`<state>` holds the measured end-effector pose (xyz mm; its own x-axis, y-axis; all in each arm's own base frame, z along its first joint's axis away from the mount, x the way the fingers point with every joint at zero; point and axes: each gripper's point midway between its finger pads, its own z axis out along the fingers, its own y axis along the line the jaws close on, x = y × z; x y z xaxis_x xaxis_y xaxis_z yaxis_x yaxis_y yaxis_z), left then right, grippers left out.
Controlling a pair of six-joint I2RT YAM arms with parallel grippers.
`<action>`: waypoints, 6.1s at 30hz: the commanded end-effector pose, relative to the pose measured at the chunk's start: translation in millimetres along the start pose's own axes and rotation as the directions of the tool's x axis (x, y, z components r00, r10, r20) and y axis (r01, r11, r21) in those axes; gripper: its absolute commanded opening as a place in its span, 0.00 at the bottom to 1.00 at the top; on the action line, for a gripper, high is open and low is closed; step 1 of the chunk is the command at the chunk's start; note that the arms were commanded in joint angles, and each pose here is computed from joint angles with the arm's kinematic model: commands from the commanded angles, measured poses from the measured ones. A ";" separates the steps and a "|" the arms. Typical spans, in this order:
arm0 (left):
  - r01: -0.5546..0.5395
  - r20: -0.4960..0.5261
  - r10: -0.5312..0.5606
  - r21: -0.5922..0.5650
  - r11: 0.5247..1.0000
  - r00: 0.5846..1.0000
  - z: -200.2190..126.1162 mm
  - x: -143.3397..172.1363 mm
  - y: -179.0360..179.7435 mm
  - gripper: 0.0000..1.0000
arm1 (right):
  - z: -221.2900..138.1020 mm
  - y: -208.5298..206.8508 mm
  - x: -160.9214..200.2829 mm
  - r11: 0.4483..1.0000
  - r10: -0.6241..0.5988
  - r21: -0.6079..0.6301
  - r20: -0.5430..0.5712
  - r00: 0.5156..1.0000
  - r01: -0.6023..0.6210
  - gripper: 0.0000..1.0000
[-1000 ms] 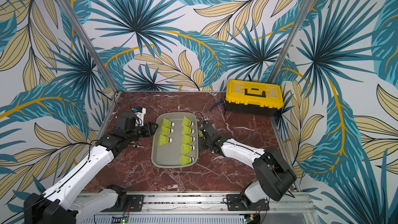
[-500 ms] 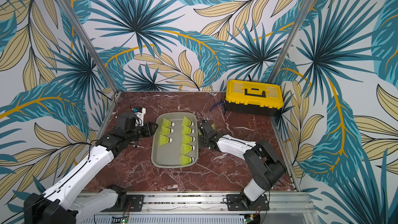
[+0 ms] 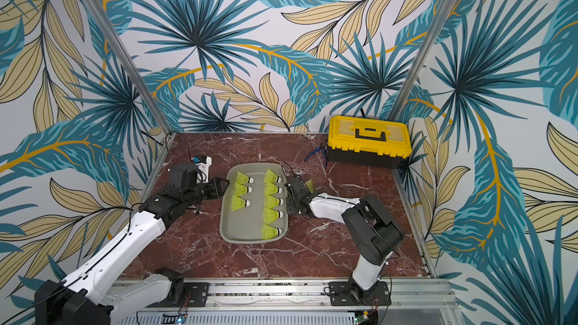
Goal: Put the shuttlecocks into the storage box
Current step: Pick up the shuttlecock at the center of the board, then place the shuttlecock in the storage box.
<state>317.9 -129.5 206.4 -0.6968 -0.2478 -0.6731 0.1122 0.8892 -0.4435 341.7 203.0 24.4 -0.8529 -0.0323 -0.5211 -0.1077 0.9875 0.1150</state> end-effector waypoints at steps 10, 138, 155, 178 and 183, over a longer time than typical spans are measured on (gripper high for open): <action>-0.032 -0.027 0.033 0.014 0.999 0.999 0.9 7.2 0.9 0.48 | -21.8 -25.4 -8.9 0.996 0.021 0.090 0.106 0.994 -0.031 0.22; 0.261 -0.304 -0.201 0.172 0.950 0.931 16.7 109.9 -35.6 0.00 | -130.1 1.9 -55.1 0.971 -0.220 0.006 0.428 0.877 0.240 0.64; 0.251 -0.288 -0.209 0.115 0.961 0.935 42.2 115.7 -20.2 0.00 | -125.1 3.1 -49.1 0.966 -0.239 0.001 0.400 0.885 0.260 0.64; 0.267 -0.272 -0.258 -0.006 0.964 0.927 46.7 128.3 12.9 0.00 | -119.2 -1.6 -45.0 0.963 -0.257 0.028 0.374 0.891 0.267 0.64; 0.274 -0.267 -0.268 -0.016 0.962 0.926 47.6 129.4 18.0 0.00 | -119.6 -1.7 -45.6 0.963 -0.258 0.031 0.376 0.890 0.267 0.64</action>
<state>265.4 -171.3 91.1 -0.8705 -0.3464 -0.3496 -0.0675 0.7877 -0.6124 322.0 188.7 159.4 -0.5201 -0.2049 -0.8292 -0.3236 0.9457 -0.0307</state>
